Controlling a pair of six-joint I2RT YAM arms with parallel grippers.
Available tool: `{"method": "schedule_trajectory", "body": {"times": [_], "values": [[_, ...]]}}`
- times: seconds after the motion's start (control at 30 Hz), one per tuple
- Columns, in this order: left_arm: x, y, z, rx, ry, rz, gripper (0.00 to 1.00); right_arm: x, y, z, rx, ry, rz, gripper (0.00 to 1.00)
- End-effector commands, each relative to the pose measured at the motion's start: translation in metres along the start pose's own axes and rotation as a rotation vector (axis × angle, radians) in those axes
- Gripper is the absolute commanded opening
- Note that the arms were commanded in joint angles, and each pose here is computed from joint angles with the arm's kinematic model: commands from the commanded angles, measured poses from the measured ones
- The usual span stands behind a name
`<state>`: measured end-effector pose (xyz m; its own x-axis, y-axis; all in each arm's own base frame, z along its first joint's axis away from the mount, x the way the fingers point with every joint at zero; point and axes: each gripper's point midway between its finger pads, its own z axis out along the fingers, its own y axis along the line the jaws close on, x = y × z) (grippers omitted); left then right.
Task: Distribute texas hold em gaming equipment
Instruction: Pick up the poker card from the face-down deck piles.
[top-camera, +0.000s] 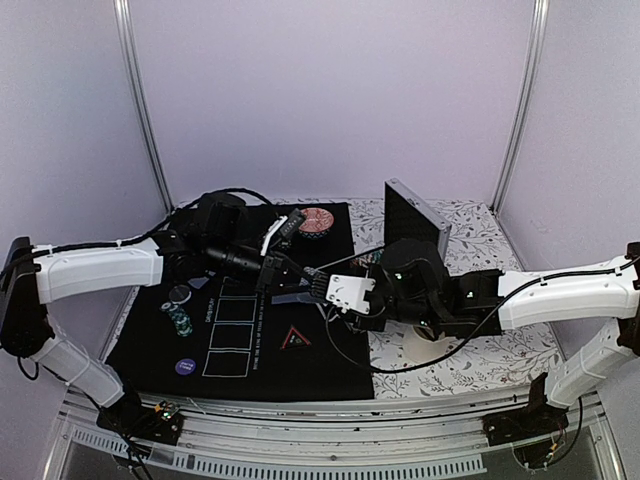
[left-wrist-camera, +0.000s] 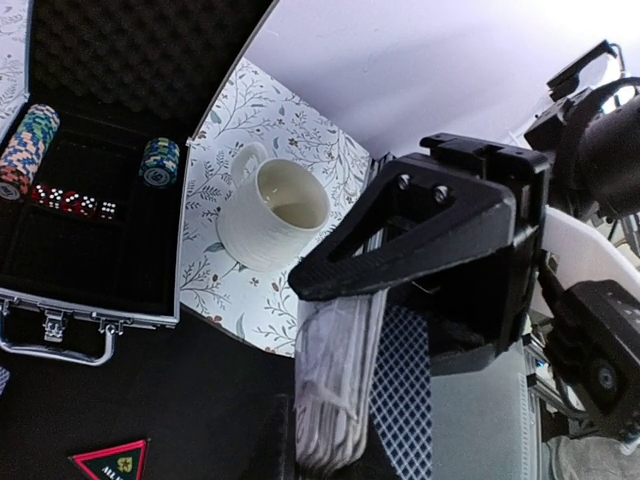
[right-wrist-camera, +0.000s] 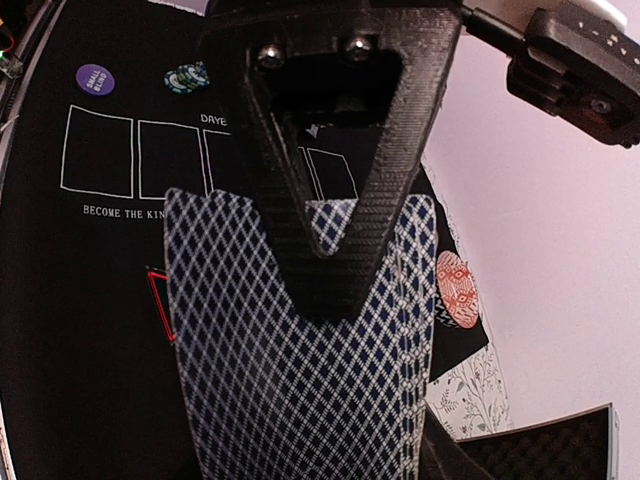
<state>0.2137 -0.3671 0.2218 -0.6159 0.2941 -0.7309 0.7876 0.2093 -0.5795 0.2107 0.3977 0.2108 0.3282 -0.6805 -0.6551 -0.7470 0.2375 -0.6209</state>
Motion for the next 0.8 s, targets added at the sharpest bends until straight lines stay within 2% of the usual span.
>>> {"method": "schedule_trajectory", "body": {"times": [0.0, 0.1, 0.13, 0.27, 0.43, 0.63, 0.77], "values": [[-0.011, -0.027, -0.003, 0.093, -0.044, 0.068, 0.00, -0.014, -0.009, 0.001, 0.031, -0.038, 0.020, 0.58], [-0.015, -0.023, -0.006, 0.048, -0.068, 0.079, 0.00, -0.015, -0.004, 0.002, 0.001, -0.037, 0.033, 0.97], [-0.016, -0.022, -0.007, 0.039, -0.074, 0.084, 0.00, -0.016, -0.002, 0.002, -0.017, -0.040, 0.039, 0.99], [-0.017, -0.021, -0.009, 0.011, -0.081, 0.099, 0.00, -0.019, 0.007, 0.003, -0.074, -0.041, 0.063, 0.99], [-0.012, -0.017, -0.008, -0.015, -0.056, 0.105, 0.00, -0.015, 0.004, 0.005, -0.058, -0.016, 0.075, 1.00], [-0.009, -0.027, -0.006, 0.021, -0.037, 0.128, 0.00, -0.011, -0.004, 0.005, -0.007, 0.011, 0.068, 0.76], [-0.007, -0.029, -0.005, 0.030, -0.029, 0.130, 0.00, -0.008, -0.009, 0.006, 0.014, 0.024, 0.063, 0.66]]}}
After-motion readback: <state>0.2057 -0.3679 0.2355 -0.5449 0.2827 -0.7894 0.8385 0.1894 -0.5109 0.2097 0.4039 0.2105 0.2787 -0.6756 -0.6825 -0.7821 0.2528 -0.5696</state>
